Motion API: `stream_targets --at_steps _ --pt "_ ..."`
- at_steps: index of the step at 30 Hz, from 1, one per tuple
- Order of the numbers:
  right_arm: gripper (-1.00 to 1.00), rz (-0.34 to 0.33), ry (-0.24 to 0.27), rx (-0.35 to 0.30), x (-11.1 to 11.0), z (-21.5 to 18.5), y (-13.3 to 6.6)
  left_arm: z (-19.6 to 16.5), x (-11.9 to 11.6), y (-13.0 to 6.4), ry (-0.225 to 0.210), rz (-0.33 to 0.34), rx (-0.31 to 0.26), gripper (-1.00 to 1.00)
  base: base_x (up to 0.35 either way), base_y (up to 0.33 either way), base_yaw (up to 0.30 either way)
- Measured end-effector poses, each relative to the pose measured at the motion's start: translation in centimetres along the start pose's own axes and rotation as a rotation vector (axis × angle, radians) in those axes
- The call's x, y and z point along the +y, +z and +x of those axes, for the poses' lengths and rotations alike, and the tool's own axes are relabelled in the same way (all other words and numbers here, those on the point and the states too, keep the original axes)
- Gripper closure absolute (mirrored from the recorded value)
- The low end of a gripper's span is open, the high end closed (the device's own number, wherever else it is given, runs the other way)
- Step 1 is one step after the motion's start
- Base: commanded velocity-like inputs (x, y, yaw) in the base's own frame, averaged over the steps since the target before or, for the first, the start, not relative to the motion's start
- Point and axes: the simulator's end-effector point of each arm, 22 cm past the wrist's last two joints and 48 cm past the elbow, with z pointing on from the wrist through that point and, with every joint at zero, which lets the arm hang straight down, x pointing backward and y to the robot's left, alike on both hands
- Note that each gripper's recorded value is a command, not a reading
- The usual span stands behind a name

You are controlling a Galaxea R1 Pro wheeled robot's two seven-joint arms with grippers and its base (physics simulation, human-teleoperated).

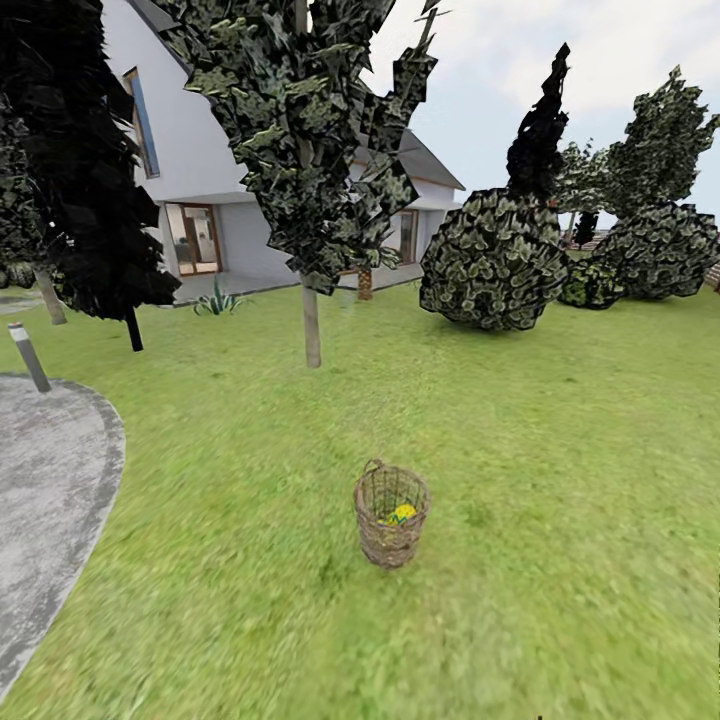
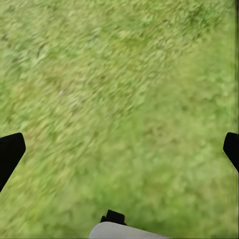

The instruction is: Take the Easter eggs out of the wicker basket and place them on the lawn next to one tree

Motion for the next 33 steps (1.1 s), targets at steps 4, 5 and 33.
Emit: stream_targets --at_steps 4,5,33 --pt "-1.00 -0.001 -0.008 0.000 -0.3 0.0 0.0 0.0 0.0 0.0 0.000 0.000 0.001 -1.00 0.108 -0.320 0.002" --pt "-1.00 -0.002 -0.013 -0.001 -0.4 -0.1 0.1 0.1 0.0 0.0 0.000 0.000 0.002 -1.00 0.096 -0.320 0.001" --pt "-1.00 0.008 -0.021 -0.004 -1.3 -0.3 0.3 0.0 0.1 0.0 -0.003 -0.004 0.000 -1.00 0.013 -0.076 0.045"
